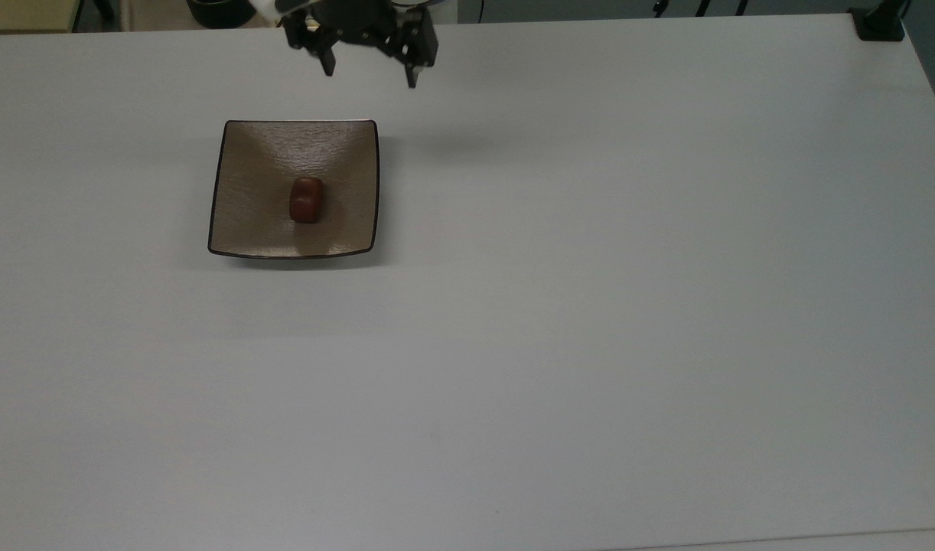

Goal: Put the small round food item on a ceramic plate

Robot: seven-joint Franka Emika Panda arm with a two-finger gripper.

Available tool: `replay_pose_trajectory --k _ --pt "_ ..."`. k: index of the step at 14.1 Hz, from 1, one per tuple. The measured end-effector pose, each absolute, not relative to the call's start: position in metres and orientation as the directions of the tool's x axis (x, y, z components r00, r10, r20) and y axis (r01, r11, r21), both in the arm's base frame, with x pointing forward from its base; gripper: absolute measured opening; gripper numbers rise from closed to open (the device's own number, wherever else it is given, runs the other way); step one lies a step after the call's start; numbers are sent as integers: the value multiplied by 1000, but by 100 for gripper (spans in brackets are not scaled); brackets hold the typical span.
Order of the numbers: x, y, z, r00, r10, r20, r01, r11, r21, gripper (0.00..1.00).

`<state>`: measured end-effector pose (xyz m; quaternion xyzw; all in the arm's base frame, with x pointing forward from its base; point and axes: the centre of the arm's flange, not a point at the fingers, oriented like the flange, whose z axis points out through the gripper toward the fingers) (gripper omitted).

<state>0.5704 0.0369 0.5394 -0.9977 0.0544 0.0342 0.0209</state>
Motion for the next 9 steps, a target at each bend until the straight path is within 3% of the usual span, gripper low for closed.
replay_pose_trajectory --k 4,9 --pt "552 69 576 999 -49 -5 -49 -998 -45 100" --pt "544 72 575 1000 -27 13 -27 -1000 11 100"
